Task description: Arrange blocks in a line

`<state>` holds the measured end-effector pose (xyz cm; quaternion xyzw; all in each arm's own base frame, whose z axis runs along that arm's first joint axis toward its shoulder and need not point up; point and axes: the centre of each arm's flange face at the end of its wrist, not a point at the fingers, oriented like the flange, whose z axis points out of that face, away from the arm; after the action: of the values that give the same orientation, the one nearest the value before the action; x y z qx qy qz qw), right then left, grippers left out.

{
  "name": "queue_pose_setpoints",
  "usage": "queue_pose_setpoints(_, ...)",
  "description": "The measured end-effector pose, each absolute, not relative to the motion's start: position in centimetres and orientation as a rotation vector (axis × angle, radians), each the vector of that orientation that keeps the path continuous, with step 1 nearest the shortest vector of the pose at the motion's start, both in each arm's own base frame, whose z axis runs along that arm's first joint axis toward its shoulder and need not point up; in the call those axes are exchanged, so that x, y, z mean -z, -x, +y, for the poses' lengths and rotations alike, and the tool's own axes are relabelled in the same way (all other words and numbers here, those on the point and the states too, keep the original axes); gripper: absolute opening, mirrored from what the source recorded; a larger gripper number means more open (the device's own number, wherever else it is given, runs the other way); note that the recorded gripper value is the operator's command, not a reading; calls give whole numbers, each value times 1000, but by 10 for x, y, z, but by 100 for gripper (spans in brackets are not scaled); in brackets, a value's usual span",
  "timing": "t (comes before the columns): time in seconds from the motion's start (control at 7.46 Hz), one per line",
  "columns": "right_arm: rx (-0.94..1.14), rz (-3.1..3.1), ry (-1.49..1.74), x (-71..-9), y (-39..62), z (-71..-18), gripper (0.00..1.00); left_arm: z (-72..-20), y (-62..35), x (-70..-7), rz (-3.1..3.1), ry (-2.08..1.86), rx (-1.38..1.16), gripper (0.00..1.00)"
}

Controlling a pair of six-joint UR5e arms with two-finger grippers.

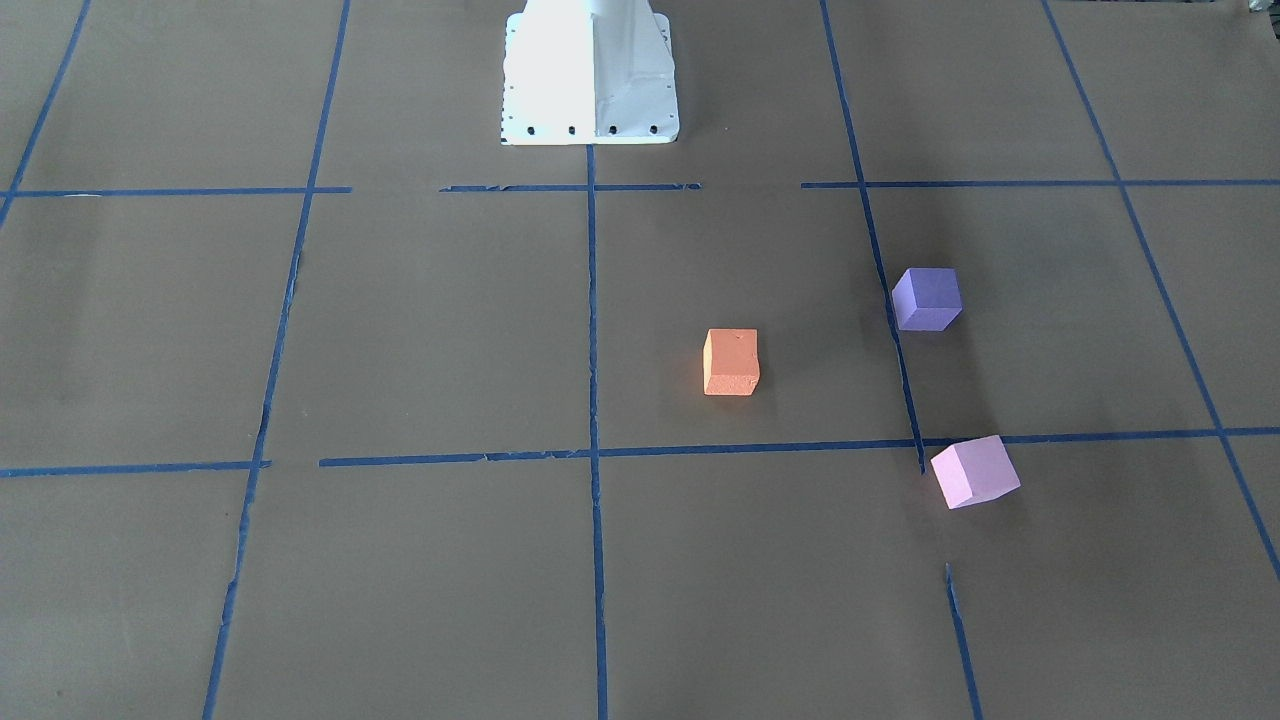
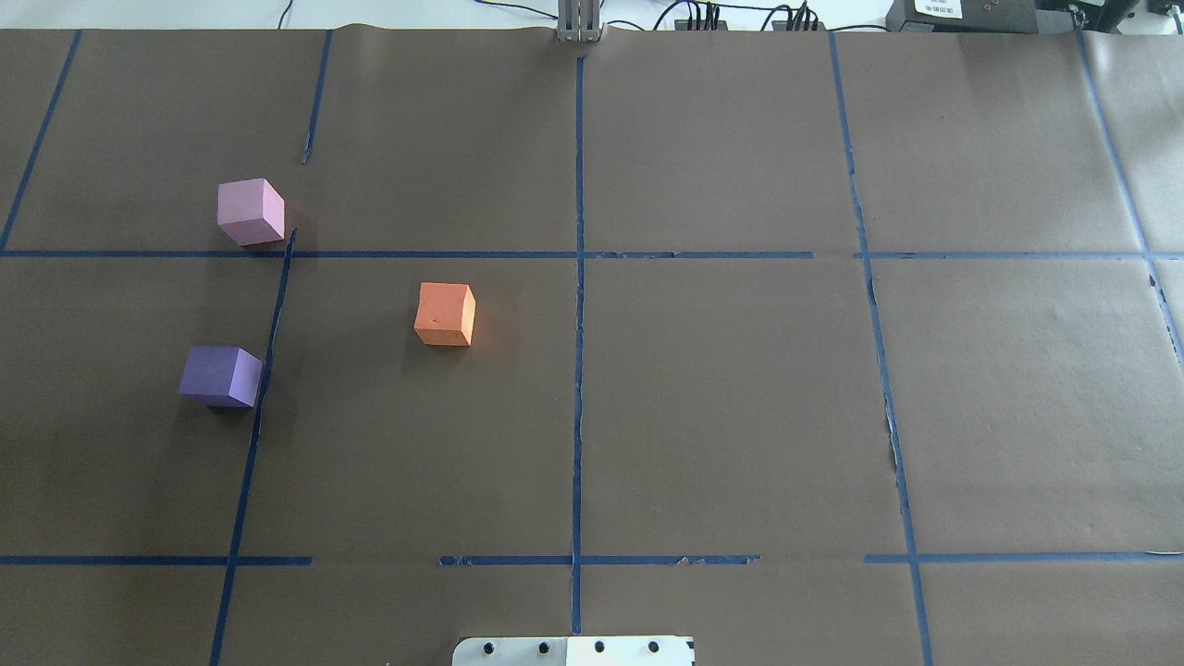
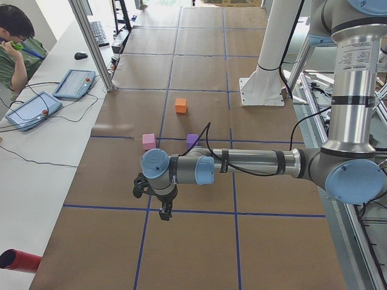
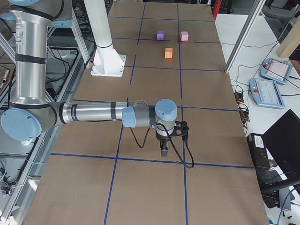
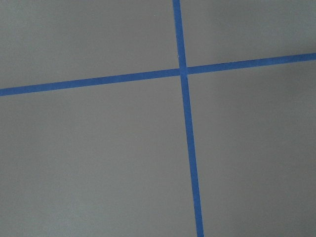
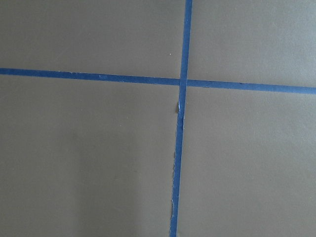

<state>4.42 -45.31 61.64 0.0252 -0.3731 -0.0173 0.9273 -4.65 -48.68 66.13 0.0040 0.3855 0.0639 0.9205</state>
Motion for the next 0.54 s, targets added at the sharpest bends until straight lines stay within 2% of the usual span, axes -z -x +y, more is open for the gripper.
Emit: queue_pose_setpoints(0.54, 36, -765, -52, -616, -44, -453, 100, -502, 46, -642, 788, -39, -129, 100)
